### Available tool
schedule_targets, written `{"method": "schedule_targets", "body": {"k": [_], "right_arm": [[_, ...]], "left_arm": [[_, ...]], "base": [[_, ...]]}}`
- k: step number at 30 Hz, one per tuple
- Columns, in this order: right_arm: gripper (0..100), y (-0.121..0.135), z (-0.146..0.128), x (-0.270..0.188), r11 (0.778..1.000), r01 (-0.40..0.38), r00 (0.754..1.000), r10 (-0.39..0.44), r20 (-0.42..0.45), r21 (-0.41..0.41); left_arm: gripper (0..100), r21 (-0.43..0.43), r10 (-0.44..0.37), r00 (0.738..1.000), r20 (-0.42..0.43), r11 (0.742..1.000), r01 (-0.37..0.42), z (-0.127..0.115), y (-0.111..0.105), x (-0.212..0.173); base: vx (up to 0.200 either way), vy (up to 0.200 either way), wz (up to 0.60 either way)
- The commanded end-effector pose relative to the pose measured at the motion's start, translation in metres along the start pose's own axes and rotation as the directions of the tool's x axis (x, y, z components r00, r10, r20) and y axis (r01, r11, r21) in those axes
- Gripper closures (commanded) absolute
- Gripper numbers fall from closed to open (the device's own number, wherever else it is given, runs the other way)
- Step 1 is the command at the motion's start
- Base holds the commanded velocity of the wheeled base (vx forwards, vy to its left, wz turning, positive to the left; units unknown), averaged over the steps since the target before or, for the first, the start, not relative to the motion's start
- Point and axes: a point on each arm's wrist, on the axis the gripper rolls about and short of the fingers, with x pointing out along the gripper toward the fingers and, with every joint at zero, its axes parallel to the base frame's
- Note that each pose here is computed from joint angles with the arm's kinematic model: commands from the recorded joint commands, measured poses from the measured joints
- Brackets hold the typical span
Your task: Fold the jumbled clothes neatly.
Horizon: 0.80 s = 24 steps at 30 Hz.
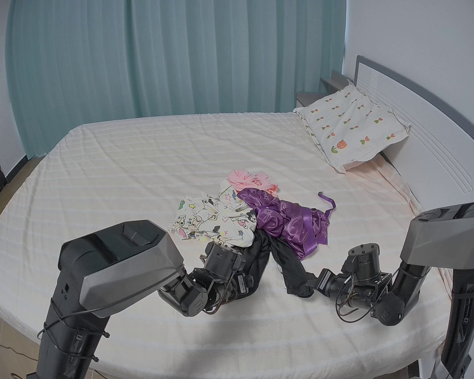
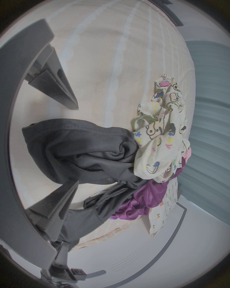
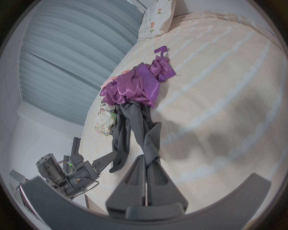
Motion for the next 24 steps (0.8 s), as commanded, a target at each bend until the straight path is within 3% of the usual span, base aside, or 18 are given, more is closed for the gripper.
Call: {"method": "schedule_targets", "body": {"k": [1,4,5,10,17,21,24], "right_arm": [[100,-0.002,-0.002,0.002,1.0,0.0,1.0,0.0,0.0,-0.001],[100,-0.002,-0.002,0.003,1.0,-0.005,1.0,0.005,0.003,-0.002],[100,-0.003,-0.003,0.003,1.0,-0.004,1.0,0.004,0.003,-0.002],[100,-0.003,-0.004,0.0,1.0,-0.005,1.0,0.005,-0.006,-0.001],[100,0.0,-0.003,-0.003,1.0,-0.015,1.0,0.015,-0.003,0.001],[100,0.012,0.001,-0.024,0.994,-0.108,0.994,0.109,0.025,-0.01],[100,0.028,0.008,-0.049,0.974,-0.226,0.971,0.227,0.075,-0.019]], "left_arm": [[0,0.012,0.001,1.0,-0.013,1.0,0.0,-0.009,-0.002,0.009],[0,0.01,-0.006,1.0,-0.001,1.0,0.006,-0.007,-0.005,0.011],[100,0.007,-0.004,1.0,0.003,1.0,0.004,-0.007,-0.005,0.01],[100,-0.052,0.023,0.999,0.038,0.998,-0.021,-0.002,-0.005,0.006],[100,-0.118,-0.006,0.997,0.076,0.993,0.015,0.02,-0.008,-0.035],[100,-0.167,-0.042,0.992,0.117,0.984,0.061,0.035,-0.01,-0.076],[100,-0.215,-0.084,0.981,0.175,0.969,0.121,0.052,-0.013,-0.111]], "base": [[0.0,0.0,0.0],[0.0,0.0,0.0],[0.0,0.0,0.0],[0.0,0.0,0.0],[0.0,0.0,0.0],[0.0,0.0,0.0],[0.0,0.0,0.0]]}}
